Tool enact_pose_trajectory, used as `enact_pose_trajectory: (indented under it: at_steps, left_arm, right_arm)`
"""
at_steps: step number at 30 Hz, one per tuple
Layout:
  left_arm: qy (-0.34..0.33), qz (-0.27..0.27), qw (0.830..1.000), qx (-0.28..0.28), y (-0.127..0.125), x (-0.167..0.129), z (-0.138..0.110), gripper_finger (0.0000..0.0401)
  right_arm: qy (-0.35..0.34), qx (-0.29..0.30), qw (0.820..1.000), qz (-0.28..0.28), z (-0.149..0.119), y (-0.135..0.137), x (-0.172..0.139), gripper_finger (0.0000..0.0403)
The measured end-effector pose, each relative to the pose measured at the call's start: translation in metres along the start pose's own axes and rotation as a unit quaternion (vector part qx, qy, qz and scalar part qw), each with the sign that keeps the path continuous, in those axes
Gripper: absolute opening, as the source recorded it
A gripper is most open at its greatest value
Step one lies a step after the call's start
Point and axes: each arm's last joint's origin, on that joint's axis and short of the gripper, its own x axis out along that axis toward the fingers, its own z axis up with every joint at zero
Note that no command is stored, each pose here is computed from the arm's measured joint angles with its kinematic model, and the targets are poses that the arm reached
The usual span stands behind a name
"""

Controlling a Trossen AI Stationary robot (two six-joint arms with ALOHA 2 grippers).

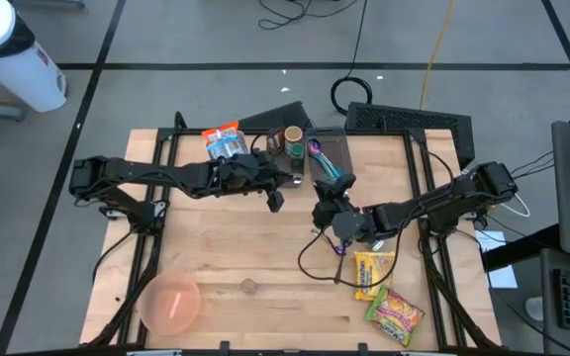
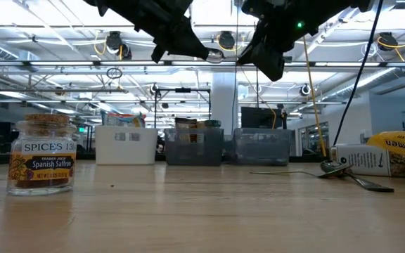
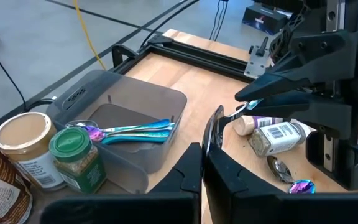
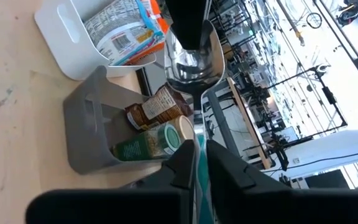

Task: Pick & Place Food Item
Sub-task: Put the blue patterned spoon into the right black bin

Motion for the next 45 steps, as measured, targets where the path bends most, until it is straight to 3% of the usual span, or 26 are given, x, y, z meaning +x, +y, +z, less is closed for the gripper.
enact_pose_trajectory:
  at_steps: [6,10,17,24,32,39,45]
  left_arm:
    - [0.0,0.0,1.0,0.0,0.0,0.0,0.0,0.0003]
    - [0.0,0.0,1.0,0.0,0.0,0.0,0.0,0.001]
    - [-0.001,0.0,1.0,-0.008,0.0,0.0,0.0,0.0014]
    - [0.001,-0.008,1.0,0.024,0.003,0.001,0.001,0.002]
    - [0.012,-0.049,0.998,0.031,0.013,0.003,0.002,0.0088]
    - [0.016,-0.046,0.996,0.071,0.021,-0.003,0.006,0.0137]
    - [0.096,-0.022,0.991,0.091,0.033,-0.02,-0.003,0.0147]
  right_arm:
    - [0.001,0.004,1.0,-0.003,0.0,-0.001,0.001,0.0033]
    - [0.001,0.001,1.0,-0.002,0.0,0.0,0.0,0.0012]
    - [0.001,0.002,1.0,-0.002,0.0,0.0,0.001,0.0012]
    - [0.001,0.004,1.0,-0.003,0.0,-0.001,0.0,0.001]
    - [0.002,0.012,1.0,-0.009,0.001,-0.001,0.001,0.001]
    - [0.02,0.007,0.999,-0.033,-0.001,-0.003,0.001,0.001]
    - [0.024,0.015,0.999,-0.037,-0.002,-0.003,0.0,0.001]
